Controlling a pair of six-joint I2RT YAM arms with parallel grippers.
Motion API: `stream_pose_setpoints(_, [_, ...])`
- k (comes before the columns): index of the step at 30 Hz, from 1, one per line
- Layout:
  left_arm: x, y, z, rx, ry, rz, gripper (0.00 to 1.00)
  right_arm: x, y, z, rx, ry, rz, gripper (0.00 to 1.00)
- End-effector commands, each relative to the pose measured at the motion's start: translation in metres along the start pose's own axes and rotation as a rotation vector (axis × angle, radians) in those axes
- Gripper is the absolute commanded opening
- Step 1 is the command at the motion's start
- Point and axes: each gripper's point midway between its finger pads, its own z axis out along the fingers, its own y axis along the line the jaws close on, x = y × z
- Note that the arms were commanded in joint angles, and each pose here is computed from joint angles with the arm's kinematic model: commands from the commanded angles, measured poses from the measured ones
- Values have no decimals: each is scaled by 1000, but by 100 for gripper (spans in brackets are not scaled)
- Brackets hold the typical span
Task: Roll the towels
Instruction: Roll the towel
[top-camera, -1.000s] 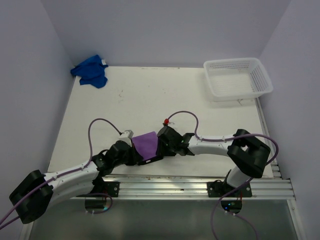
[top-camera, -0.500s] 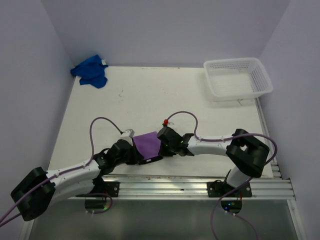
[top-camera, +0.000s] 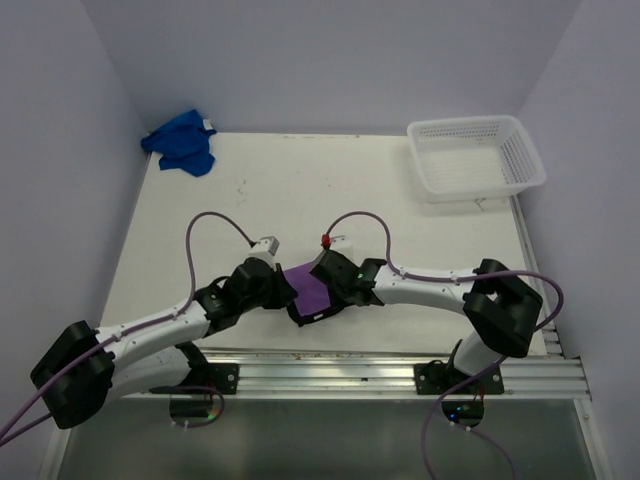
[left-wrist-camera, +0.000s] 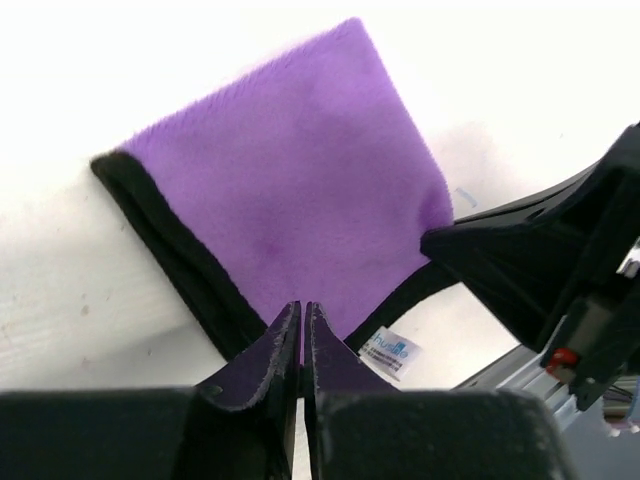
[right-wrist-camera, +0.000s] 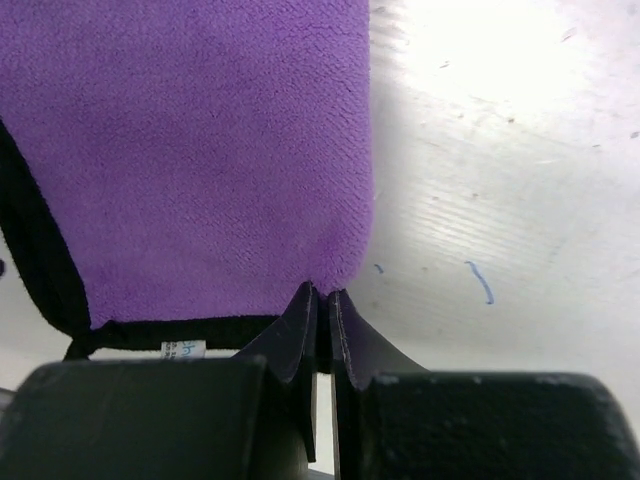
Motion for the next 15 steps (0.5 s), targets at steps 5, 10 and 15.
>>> stream_pose_setpoints(5, [-39,-32,10,40,-82,27,18,-30,-17,-23,64,-104,-140,0])
stream_pose_setpoints(10, [-47,-41,21,102,-51,-28,26,-32,-21,-21,71,-128,-183,0])
stream_pose_setpoints(15, [-63,-36,33,111,-35,-100,31,-31,-20,-17,50,-152,-180,0])
